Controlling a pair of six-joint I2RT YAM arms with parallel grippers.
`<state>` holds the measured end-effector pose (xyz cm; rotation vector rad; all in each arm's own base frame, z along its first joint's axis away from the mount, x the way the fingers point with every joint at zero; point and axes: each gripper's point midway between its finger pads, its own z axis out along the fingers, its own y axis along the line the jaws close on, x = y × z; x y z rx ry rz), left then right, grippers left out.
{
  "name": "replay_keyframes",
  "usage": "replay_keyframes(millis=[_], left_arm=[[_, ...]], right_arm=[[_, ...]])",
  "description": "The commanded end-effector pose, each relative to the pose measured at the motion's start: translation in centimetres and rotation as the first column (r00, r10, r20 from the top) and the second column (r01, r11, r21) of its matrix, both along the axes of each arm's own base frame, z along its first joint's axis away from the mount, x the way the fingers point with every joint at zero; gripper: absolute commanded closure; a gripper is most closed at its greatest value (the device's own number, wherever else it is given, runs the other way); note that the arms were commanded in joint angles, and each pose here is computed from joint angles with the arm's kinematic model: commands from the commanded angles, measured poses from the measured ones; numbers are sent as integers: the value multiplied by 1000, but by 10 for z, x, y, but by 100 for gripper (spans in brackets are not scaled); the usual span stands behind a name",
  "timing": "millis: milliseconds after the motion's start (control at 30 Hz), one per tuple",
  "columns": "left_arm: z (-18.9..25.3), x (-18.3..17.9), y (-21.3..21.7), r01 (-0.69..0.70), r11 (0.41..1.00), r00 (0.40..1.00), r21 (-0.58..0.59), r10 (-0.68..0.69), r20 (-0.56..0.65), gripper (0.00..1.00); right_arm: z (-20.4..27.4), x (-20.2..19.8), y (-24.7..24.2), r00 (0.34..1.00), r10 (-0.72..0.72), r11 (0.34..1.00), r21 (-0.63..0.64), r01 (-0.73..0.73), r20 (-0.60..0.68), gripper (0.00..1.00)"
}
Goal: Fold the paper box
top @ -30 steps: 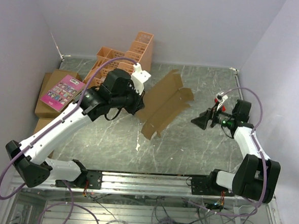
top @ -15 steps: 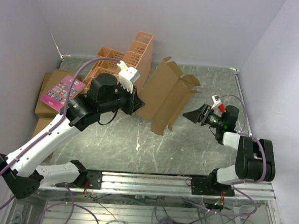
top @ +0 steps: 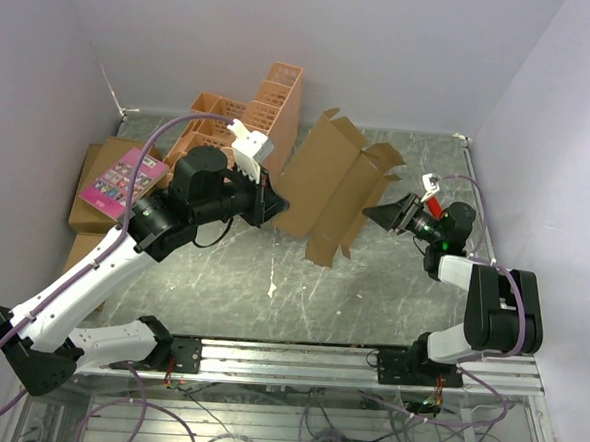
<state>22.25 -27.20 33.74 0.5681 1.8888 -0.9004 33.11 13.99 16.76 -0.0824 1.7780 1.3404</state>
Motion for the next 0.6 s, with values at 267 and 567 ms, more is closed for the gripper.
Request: replay_keyframes(millis=[267, 567], left_arm=[[21, -4, -4, 33, 998, 999, -61, -30, 44, 93], [26, -10, -11, 83, 992, 996, -99, -80, 34, 93]], right_arm=[[29, -7, 4, 994, 10, 1000, -21, -8, 112, 69], [26, 6, 1, 994, -36, 995, -84, 45, 103, 93]])
